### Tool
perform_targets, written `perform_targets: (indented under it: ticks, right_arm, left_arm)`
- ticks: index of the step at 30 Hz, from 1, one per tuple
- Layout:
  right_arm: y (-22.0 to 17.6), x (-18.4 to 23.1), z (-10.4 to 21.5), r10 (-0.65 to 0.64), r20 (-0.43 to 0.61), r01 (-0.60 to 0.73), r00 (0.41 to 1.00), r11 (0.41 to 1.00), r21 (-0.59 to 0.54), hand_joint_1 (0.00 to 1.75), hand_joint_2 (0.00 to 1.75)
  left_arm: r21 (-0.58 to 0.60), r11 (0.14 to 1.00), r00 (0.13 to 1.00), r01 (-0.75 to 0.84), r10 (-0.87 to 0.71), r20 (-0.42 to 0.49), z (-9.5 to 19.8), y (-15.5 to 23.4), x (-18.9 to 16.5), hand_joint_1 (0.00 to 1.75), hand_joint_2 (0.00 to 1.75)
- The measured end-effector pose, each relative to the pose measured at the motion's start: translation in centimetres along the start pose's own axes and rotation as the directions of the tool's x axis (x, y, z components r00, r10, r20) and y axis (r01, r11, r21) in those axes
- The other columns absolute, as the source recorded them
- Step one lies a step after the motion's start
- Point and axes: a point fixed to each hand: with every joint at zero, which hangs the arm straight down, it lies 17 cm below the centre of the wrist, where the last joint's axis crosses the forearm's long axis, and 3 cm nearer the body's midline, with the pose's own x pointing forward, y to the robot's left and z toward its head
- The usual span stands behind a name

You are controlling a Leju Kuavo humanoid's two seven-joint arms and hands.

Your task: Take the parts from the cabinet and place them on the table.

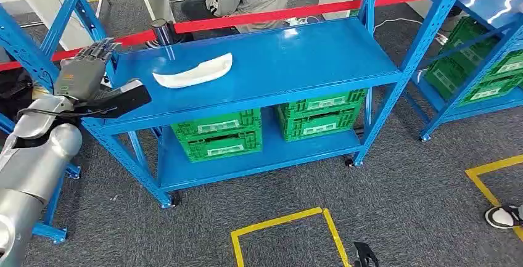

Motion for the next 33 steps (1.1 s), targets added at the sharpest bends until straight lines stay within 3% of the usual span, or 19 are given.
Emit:
perform_targets:
  ticks: [4,6,9,14,18,25,33]
  right_arm:
    - [0.2,-0.3,0.0,0.008,-0.005,-0.008,1.0,1.0,0.003,0.0,0.0]
    - [0.2,-0.2,0.0,0.008,-0.003,-0.008,1.0,1.0,0.002,0.0,0.0]
    - [0.2,0.3,0.0,0.008,0.013,-0.008,1.0,1.0,0.002,0.0,0.0]
    - [-0.1,0.2,0.0,-0.008,0.006,0.008,1.0,1.0,0.0,0.0,0.0]
    - [1.1,-0.5,0.0,-0.012,-0.012,0.012,1.0,1.0,0.017,0.0,0.0]
    - [0.3,0.2,0.0,-0.014,0.0,0.014,1.0,1.0,0.005,0.0,0.0]
    - [-0.5,0.1,0.0,-0.019,-0.001,0.019,1.0,1.0,-0.007,0.0,0.0]
  left_arm:
    - [-0.008,1.0,0.991,0.003,-0.002,0.133,0.1,-1.0,3.8,0.0,0.0]
    - [-0.003,1.0,0.969,-0.005,0.006,0.245,0.1,-1.2,7.6,0.0,0.0]
    - [-0.022,0.999,0.947,-0.029,0.035,0.32,0.6,-2.9,12.5,0.0,0.0]
    - [-0.187,0.973,0.867,-0.138,0.21,0.453,4.8,-9.3,20.1,0.0,0.0]
    - [-0.282,0.941,0.785,-0.187,0.316,0.532,7.8,-10.7,24.8,0.0,0.0]
    - [-0.319,0.933,0.691,-0.168,0.342,0.637,10.8,-10.2,29.9,0.0,0.0]
    - [-0.336,0.931,0.67,-0.144,0.342,0.659,12.3,-11.4,30.9,0.0,0.0]
